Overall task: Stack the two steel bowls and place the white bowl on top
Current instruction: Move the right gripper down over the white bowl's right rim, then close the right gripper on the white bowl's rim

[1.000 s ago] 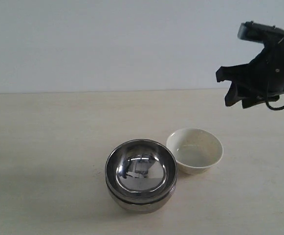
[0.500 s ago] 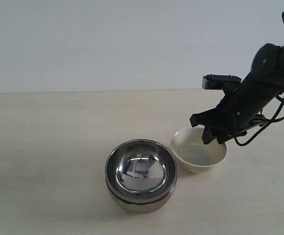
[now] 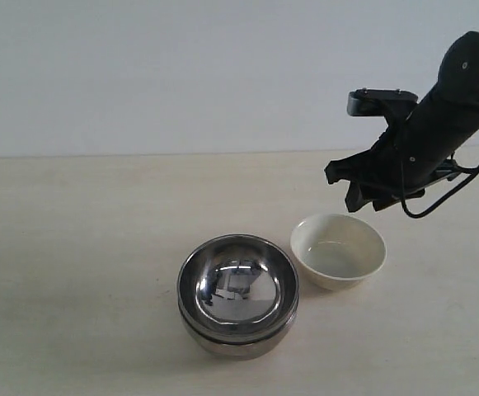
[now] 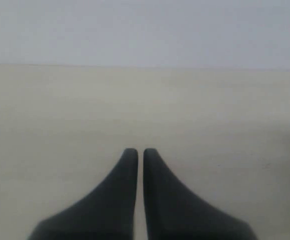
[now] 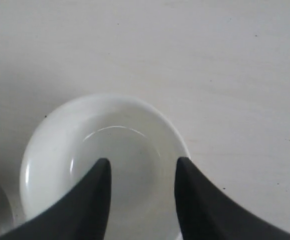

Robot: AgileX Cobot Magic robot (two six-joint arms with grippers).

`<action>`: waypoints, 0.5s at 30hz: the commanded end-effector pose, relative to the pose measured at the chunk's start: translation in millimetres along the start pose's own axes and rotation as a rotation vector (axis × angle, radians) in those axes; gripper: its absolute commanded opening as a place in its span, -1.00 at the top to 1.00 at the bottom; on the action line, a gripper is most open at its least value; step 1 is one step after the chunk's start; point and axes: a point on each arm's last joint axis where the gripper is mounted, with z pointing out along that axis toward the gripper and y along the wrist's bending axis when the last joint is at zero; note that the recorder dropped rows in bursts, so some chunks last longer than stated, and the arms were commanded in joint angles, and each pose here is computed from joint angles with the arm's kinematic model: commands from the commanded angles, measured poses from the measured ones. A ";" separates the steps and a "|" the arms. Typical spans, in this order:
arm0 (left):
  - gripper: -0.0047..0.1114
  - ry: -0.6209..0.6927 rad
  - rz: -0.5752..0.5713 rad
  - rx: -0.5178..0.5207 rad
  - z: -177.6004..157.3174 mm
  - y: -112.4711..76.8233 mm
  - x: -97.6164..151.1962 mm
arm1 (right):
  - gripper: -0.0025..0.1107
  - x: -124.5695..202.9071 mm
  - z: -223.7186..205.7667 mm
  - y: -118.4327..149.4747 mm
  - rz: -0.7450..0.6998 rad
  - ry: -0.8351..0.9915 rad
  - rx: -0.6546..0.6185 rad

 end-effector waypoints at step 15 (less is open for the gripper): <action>0.85 0.002 -0.006 -0.002 0.1 0.2 1.0 | 0.31 10.8 40.7 -17.9 0.013 0.088 0.100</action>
